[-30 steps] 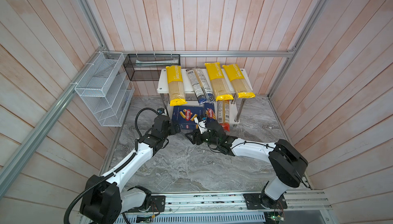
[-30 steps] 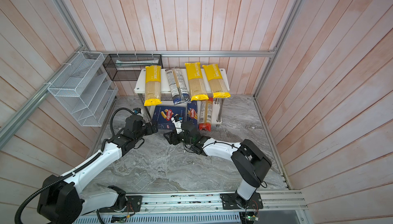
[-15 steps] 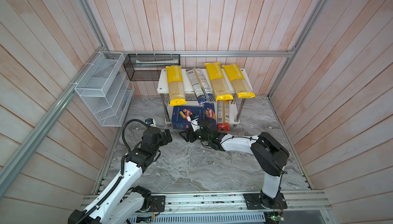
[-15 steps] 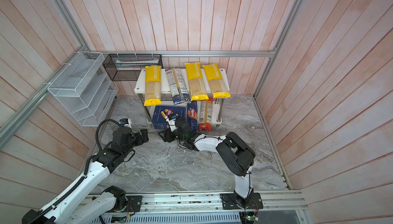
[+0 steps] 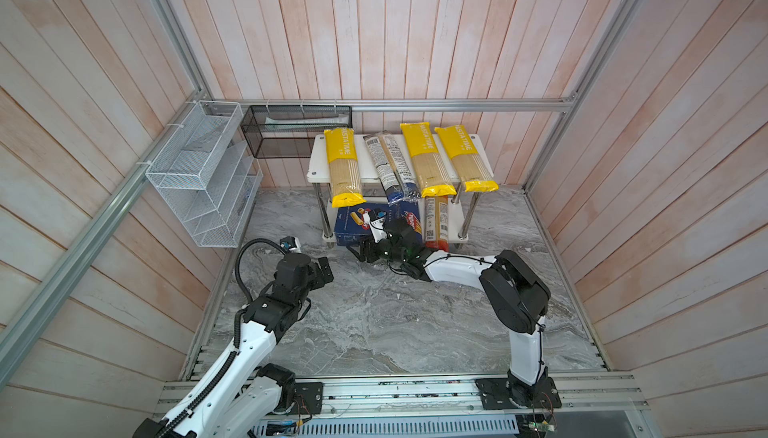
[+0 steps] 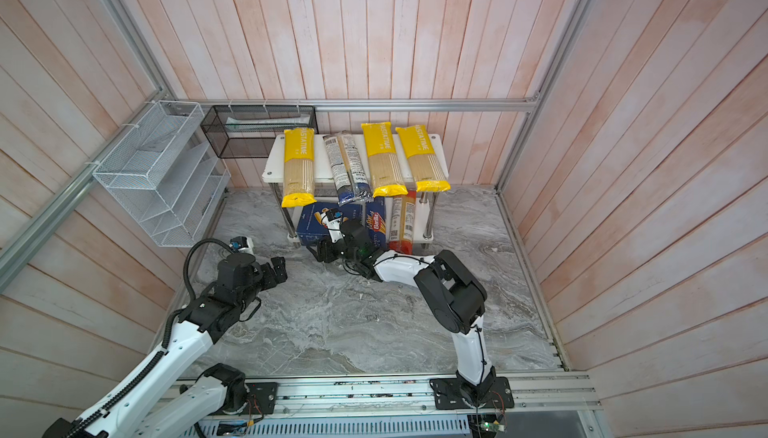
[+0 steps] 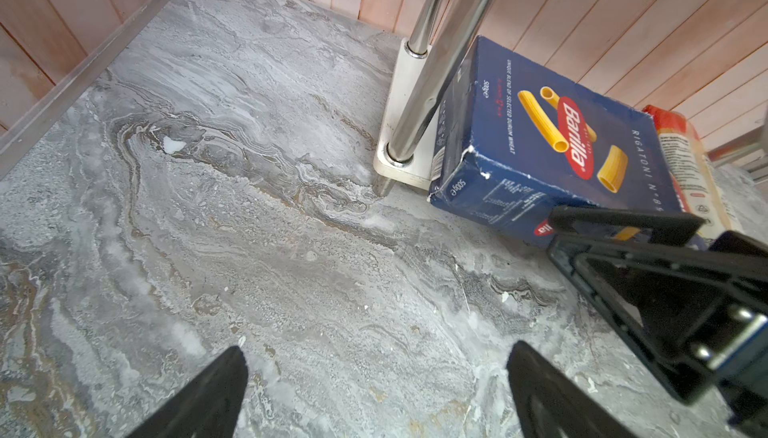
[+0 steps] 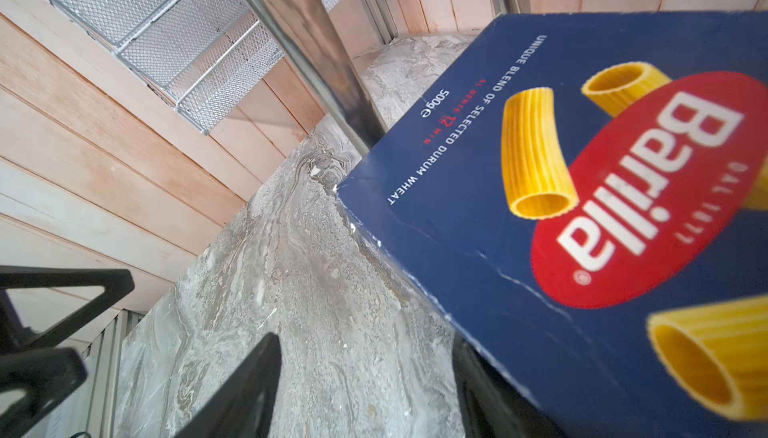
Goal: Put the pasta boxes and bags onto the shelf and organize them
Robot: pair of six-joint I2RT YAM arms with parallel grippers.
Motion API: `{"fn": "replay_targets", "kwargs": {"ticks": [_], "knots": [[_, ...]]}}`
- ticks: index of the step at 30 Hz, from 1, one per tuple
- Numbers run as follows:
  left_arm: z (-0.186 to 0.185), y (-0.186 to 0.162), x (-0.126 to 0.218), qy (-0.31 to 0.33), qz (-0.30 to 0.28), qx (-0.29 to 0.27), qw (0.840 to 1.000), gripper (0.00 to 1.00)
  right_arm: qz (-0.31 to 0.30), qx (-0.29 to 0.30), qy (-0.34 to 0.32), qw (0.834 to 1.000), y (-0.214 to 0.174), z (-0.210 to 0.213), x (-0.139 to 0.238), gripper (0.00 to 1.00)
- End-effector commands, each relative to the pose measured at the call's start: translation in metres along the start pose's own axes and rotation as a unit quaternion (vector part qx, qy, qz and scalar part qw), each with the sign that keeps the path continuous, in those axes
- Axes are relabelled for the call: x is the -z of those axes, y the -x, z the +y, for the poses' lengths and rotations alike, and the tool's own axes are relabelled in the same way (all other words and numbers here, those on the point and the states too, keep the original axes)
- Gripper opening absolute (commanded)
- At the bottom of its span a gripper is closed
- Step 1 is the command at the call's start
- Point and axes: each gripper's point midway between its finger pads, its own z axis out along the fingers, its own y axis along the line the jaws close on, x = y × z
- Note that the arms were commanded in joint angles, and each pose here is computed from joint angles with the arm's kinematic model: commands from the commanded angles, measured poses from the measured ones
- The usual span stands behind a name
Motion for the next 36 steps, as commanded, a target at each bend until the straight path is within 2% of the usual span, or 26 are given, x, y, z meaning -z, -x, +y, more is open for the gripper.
{"fn": "replay_targets", "kwargs": {"ticks": [1,10,14,18,23,26,29,30,35,36], "knots": [[0.006,-0.006,0.002,0.005,0.0,0.007,1.0,1.0,-0.004,0.011,-0.004,1.0,0.008,-0.01,-0.008,0.67],[0.009,-0.006,0.002,0.005,-0.009,0.013,1.0,1.0,-0.006,0.013,-0.015,1.0,0.014,-0.025,-0.017,0.67],[0.014,-0.004,-0.002,0.02,-0.024,0.0,1.0,1.0,-0.008,0.024,-0.018,1.0,0.015,-0.023,-0.009,0.68],[0.023,0.008,-0.003,0.046,-0.065,-0.016,0.997,0.99,-0.036,0.035,-0.038,0.998,0.015,-0.017,0.028,0.7],[0.034,0.027,0.0,0.064,-0.168,-0.031,0.983,1.0,-0.054,0.033,-0.169,0.984,0.008,-0.048,0.101,0.76],[0.047,0.034,-0.001,0.096,-0.221,-0.035,0.97,1.0,-0.071,0.039,-0.263,0.961,0.003,-0.08,0.159,0.79],[0.046,0.036,-0.008,0.09,-0.264,-0.07,0.958,1.0,-0.088,0.027,-0.344,0.935,0.003,-0.119,0.223,0.81],[0.047,0.036,-0.013,0.095,-0.26,-0.08,0.958,1.0,-0.099,0.025,-0.373,0.922,0.004,-0.134,0.248,0.82],[0.065,0.034,-0.04,0.103,-0.246,-0.099,0.959,1.0,-0.169,0.044,-0.511,0.842,-0.001,-0.185,0.363,0.9],[0.07,0.032,-0.046,0.098,-0.243,-0.096,0.96,1.0,-0.201,0.038,-0.537,0.818,-0.004,-0.193,0.387,0.95]]}}
